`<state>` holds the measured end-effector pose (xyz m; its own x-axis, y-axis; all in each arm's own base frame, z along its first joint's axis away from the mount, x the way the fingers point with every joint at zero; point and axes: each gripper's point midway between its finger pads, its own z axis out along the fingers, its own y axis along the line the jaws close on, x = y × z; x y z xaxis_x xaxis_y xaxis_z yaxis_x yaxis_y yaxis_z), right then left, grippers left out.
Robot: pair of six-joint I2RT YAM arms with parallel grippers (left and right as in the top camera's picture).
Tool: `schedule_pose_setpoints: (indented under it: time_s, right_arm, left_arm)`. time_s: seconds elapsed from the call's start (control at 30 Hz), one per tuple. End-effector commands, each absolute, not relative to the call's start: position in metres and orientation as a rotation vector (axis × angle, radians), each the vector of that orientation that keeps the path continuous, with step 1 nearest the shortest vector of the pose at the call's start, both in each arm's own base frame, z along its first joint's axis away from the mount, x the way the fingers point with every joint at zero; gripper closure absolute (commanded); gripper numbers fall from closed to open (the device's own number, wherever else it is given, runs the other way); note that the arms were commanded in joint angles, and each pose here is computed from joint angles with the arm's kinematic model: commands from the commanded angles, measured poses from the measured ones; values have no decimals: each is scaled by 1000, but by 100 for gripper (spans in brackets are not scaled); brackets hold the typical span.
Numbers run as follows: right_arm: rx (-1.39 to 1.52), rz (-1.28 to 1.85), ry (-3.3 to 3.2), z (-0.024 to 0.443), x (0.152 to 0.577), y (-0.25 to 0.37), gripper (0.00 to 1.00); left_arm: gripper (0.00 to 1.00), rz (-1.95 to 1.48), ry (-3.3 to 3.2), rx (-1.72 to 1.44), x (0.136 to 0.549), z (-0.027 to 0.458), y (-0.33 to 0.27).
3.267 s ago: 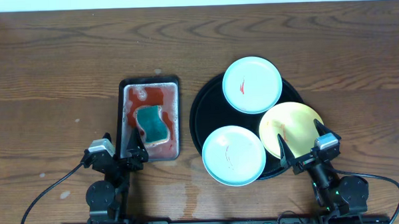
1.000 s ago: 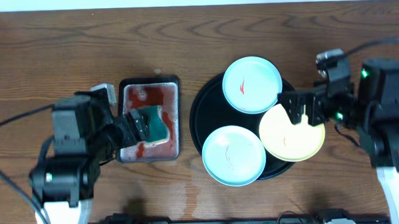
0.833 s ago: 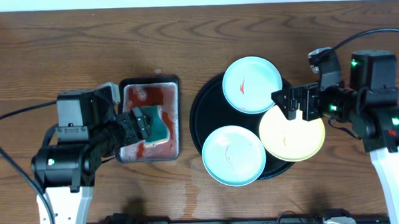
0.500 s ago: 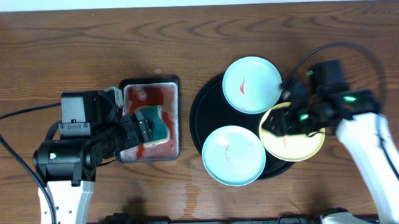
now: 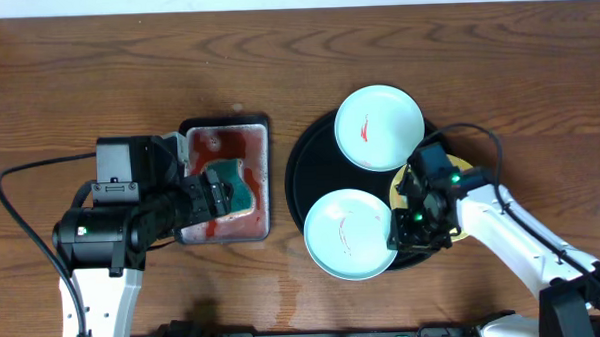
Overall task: Clean dirty plates on tray and stack at the side
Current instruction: 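Reach left gripper to green sponge and right gripper to lower green plate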
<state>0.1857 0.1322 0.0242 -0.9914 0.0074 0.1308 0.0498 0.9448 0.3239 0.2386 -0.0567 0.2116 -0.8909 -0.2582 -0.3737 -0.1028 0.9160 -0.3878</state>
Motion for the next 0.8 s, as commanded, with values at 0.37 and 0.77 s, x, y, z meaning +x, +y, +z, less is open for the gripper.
schedule_pose_setpoints:
  time_s: [0.37, 0.77]
  right_arm:
    - [-93, -423, -3147, 14, 218, 127, 99]
    - [289, -309, -3506, 59, 305, 129, 99]
  left_arm:
    - [17, -478, 2620, -227, 245, 219, -55]
    - [17, -477, 2648, -236, 248, 211, -55]
